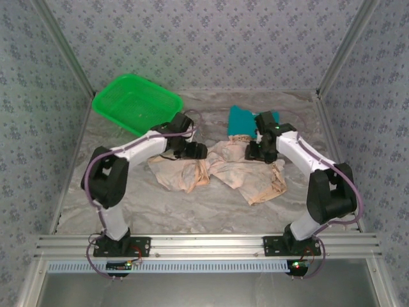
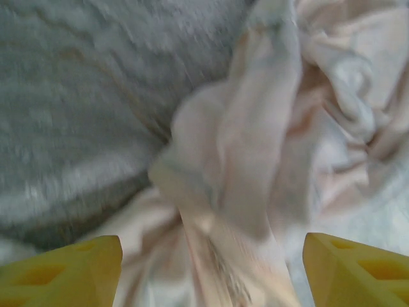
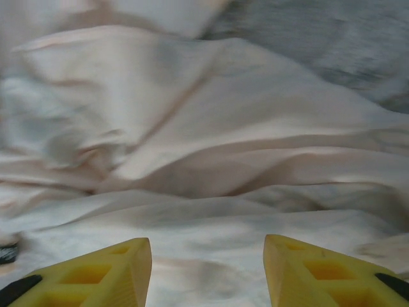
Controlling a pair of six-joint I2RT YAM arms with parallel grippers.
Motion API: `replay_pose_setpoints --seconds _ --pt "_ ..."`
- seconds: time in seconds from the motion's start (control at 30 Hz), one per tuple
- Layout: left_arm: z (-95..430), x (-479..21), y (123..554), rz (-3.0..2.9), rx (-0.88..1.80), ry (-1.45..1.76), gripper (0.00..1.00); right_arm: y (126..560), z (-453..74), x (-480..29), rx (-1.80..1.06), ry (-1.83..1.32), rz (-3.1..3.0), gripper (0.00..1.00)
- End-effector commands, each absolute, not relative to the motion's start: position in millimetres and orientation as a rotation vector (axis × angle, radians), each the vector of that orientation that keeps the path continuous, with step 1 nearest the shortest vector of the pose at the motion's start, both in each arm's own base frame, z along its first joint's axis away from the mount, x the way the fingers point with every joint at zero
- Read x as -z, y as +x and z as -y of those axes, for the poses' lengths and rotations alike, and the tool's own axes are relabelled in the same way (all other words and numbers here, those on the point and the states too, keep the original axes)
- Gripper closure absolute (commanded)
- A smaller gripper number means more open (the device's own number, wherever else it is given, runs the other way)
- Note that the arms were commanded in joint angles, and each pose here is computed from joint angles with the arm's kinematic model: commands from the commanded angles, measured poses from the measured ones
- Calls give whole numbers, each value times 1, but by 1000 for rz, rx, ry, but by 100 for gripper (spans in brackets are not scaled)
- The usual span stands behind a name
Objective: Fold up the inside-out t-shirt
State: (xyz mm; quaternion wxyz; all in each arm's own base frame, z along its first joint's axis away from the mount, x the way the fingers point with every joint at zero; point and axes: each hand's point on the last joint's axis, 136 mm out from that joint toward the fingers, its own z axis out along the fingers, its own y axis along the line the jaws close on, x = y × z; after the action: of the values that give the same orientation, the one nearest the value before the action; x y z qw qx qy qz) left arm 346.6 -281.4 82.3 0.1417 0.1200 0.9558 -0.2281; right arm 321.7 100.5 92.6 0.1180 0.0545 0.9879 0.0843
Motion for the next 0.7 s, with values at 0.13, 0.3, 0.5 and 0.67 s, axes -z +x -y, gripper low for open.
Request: replay_pose_setpoints --seconds 0.13,0.3,0.5,0.67 --pt "316 -65 382 -2747 733 422 41 291 -41 -57 -215 504 -2969 48" --pt "324 -82 382 -2697 784 576 90 270 -7 -56 75 612 -2965 46" --pt "309 -132 397 -2574 808 589 100 262 21 -59 178 728 -2920 40" --pt "292 -166 403 -2502 843 548 100 268 13 -37 56 733 -2962 90"
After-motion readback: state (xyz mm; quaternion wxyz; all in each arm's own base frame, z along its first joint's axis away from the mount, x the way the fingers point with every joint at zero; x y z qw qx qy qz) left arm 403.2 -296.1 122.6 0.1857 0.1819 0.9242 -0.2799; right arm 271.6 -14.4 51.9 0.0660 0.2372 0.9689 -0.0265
